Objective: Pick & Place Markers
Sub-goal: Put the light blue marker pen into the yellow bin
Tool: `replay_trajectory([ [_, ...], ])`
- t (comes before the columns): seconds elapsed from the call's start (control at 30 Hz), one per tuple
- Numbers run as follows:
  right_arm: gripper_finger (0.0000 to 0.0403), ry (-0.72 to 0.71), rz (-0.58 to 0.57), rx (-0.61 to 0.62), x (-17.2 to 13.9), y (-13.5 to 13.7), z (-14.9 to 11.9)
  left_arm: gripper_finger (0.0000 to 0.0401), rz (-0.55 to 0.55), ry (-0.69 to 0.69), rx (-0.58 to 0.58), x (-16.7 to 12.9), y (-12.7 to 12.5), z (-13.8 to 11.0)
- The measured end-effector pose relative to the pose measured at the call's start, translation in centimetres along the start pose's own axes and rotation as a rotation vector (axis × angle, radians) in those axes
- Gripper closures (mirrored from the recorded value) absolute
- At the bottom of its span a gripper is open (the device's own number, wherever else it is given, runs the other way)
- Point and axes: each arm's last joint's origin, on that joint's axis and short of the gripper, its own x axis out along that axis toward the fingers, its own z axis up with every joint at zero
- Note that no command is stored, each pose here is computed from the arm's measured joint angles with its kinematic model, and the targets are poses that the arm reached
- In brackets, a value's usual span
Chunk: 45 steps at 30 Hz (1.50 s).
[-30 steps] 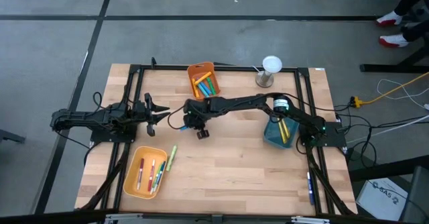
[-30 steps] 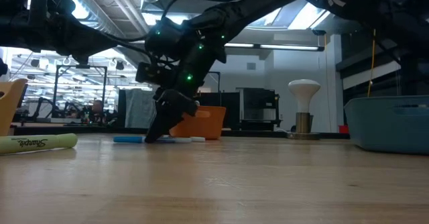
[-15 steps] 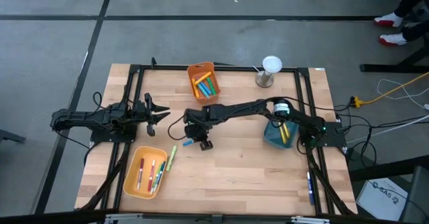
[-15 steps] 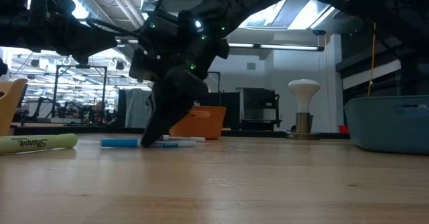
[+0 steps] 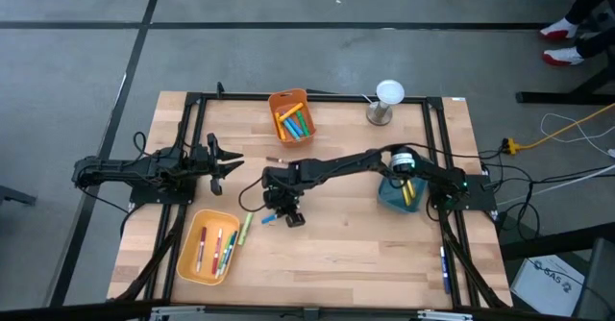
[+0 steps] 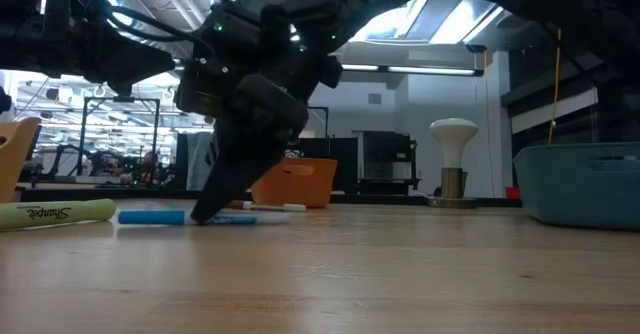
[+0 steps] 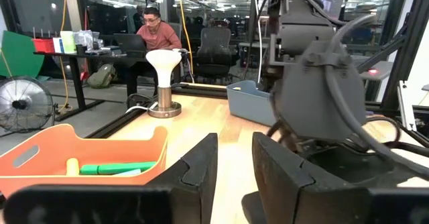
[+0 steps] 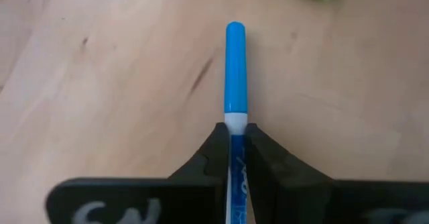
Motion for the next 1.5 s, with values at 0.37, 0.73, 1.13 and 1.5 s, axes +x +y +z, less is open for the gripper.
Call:
replay_trajectory([
  [0.37,0.0373,-0.013,0.089,-0.014,0.1,1.2,0.6,0.0313,0.000,0.000,0.000,0.0,0.0,0.0],
  [0.73,0.0367,0.080,-0.096,-0.019,-0.9,1.1,1.1,0.0310,0.000,0.000,0.000,0.0,0.0,0.0],
  [1.13,0.0361,0.315,-0.175,0.012,-1.7,1.7,-0.6,0.0312,0.000,-0.001,0.000,0.0,0.0,0.0],
  [1.5,0.0356,0.434,-0.205,0.088,-2.0,2.1,-1.6,0.0313,0.000,-0.001,0.000,0.0,0.0,0.0],
])
